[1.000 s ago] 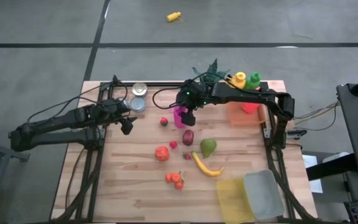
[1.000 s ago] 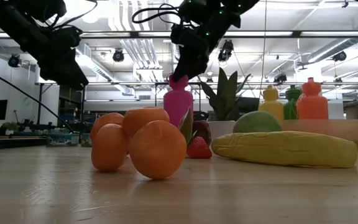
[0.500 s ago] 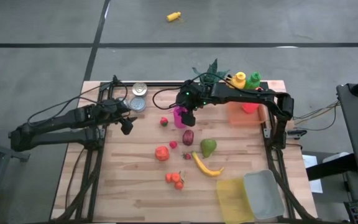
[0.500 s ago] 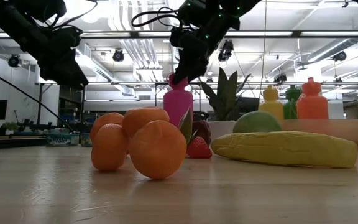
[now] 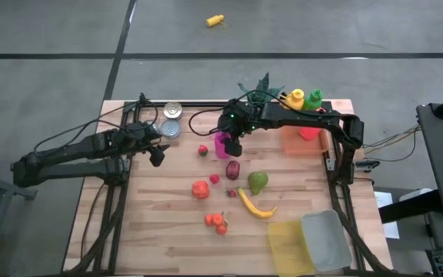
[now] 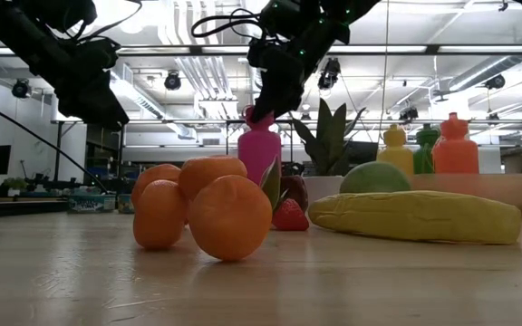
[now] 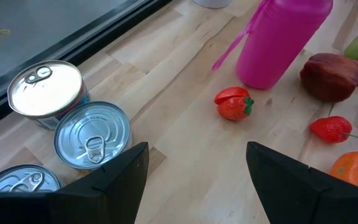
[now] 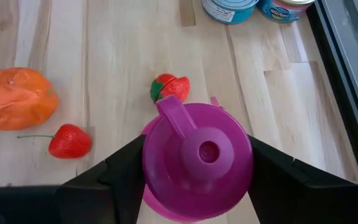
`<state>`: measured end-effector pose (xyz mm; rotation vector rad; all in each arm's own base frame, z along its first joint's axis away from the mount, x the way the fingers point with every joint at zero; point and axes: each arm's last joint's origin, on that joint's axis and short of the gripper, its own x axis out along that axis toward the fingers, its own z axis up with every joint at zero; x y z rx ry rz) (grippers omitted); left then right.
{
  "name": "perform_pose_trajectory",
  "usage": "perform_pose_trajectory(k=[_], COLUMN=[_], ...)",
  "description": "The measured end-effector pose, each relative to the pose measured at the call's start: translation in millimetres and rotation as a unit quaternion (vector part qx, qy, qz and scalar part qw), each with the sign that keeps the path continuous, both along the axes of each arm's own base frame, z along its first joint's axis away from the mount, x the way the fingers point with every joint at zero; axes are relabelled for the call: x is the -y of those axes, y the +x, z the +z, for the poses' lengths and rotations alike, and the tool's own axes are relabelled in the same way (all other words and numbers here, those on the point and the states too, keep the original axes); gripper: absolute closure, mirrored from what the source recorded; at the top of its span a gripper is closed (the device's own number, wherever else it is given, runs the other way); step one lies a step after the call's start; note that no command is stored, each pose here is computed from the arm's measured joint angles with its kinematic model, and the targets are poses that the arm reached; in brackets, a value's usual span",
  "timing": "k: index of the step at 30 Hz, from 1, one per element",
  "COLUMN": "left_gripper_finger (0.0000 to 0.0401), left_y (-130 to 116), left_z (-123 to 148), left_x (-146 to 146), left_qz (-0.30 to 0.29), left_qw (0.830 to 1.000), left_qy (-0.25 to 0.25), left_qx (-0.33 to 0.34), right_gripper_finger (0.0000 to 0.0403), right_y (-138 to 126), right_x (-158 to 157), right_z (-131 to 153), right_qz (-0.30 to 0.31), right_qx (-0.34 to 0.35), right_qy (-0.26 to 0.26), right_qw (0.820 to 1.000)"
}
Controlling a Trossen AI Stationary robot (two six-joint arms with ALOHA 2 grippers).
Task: Pick & Place Food Item
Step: Put the violet water bottle into the orange bin
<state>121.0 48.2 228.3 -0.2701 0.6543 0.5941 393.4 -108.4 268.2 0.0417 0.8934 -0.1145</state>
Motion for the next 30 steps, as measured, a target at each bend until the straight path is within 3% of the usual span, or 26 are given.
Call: perform_pose_trajectory(k=[9,19,30], left_gripper_finger=[0.0126,0.0126,0.0126], left_y=[0,0,0], left_z=[0,0,0], left_x=[0,0,0], left_qz=[0.000,0.000,0.000], left_qw=[1.000,1.000,1.000], left_qy=[0.000,0.000,0.000], left_qx=[0.000,0.000,0.000], right_gripper_finger=[0.0179,0.0179,0.0179], right_y=[-18,-75,-149], right_x=[-5,-15,-29], right_z=[27,81,115], right_qz=[-0.044,-0.139,-0.301], right_qx=[0.010,0.005,0.030], right_qy=[0.026,-0.005,-0.014], right_qw=[0.999,0.990,0.953])
